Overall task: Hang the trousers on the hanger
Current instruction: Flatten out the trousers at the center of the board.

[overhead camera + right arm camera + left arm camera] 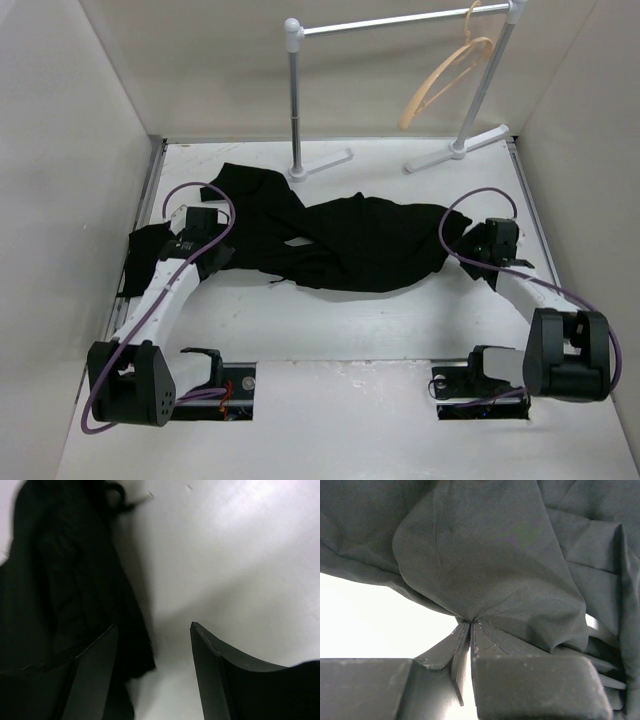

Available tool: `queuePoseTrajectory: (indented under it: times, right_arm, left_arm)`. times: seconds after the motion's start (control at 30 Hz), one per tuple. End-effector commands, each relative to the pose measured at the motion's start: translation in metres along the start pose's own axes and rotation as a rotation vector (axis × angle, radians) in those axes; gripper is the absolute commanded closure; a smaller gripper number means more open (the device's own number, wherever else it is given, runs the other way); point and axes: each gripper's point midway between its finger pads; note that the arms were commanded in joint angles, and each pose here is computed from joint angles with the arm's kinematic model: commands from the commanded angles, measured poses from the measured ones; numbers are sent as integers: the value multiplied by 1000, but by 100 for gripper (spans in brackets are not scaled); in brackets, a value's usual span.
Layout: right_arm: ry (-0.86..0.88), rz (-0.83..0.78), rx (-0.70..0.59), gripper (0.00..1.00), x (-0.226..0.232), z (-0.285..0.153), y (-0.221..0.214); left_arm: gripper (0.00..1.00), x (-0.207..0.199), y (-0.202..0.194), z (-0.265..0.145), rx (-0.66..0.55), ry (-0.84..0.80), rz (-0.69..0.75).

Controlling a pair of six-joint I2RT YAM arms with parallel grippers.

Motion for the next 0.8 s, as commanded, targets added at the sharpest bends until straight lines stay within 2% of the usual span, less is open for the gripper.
queuePoseTrajectory:
  times: [0.0,0.17,0.2,0.3,0.33,0.37,0.47,0.6,0.7,0.77]
  right_arm:
    - [280,34,-95,34,69,1,35]
    - [242,93,-51,34,61,33,33]
    - [242,104,-45,38,62,38,33]
    - [302,133,-41,72,78,36,38]
    - [329,132,-60,80,87,29,44]
    - [354,128,-85,84,97,19,53]
    - [389,87,-165,86,130,-26,87]
    - [364,-58,-287,86,166,-101,137]
    - [298,-140,-328,89,163,-145,148]
    - [248,-152,-311,92,143,-157,137]
  left_arm:
    - [98,-6,9,-8,-17,-17,13]
    - [98,0,9,-9,-20,-7,8]
    - [98,2,9,-9,-22,-6,4]
    - [98,1,16,-13,-36,-11,-9]
    - [98,-2,20,-16,-46,-18,-13]
    - [98,-4,24,-18,-57,-26,-20]
    - [98,-15,47,-31,-102,-54,-47]
    - [99,-32,78,-56,-163,-103,-74]
    - [99,-31,87,-77,-195,-115,-92]
    - [99,-18,82,-86,-199,-98,-103]
Point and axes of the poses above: each gripper's point midway between its finger pads, its own z axis out along the fingers, its own x axis along the line the jaws close on, y = z × x, and after that the axes turned 5 degrees about z, right-handed
